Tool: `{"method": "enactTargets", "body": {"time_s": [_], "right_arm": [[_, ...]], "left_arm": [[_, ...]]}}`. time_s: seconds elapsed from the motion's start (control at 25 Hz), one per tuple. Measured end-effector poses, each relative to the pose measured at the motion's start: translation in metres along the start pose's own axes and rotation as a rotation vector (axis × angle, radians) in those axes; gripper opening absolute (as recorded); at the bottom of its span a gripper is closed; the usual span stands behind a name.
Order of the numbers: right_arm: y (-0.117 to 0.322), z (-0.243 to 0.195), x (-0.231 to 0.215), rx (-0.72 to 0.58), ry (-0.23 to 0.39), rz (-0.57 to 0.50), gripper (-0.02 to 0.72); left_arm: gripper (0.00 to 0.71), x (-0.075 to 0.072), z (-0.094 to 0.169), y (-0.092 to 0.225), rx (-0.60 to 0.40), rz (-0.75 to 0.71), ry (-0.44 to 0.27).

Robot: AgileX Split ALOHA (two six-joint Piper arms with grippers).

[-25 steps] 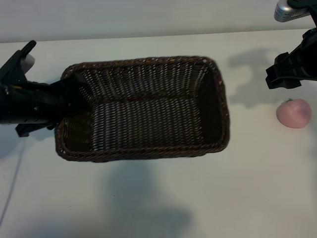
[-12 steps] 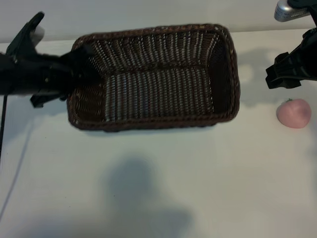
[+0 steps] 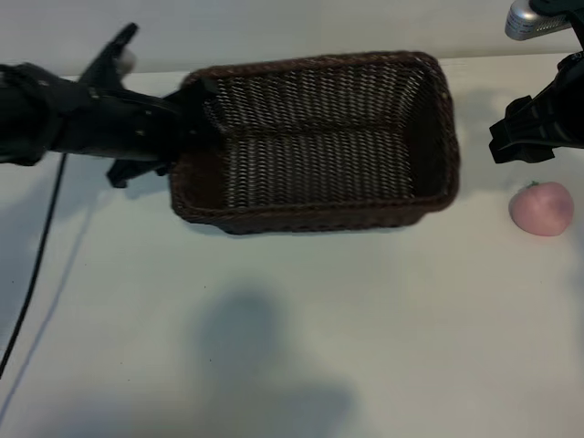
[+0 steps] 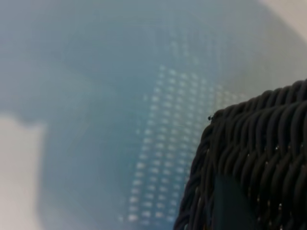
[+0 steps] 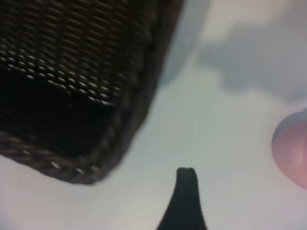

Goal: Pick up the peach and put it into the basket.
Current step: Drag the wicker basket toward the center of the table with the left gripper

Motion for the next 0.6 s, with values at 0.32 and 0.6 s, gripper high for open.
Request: {"method": "enactTargets", "body": {"time_s": [0.32,0.6], "right_arm": [[0.000,0.000,0.000,0.001,0.000,0.000,0.595],[0.000,0.000,0.000,0.001,0.000,0.000,0.595]], "left_arm": [[0.334,0.001,-0.038,0.014,0.060,0.005,-0.021],[0.334,0.007,-0.043,0.012,0.039,0.032,-0.042]]}}
Point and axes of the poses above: a point on each arm's last joint axis where the gripper is mounted, z pointing back along that axis away from the gripper, x along the wrist's bending axis when the last joint is at zero, y = z × x, the point moved 10 cm from there along -z, pointing out along that axis toward the gripper, and after that the axes turned 14 degrees about -z, right-handed, at the moved point
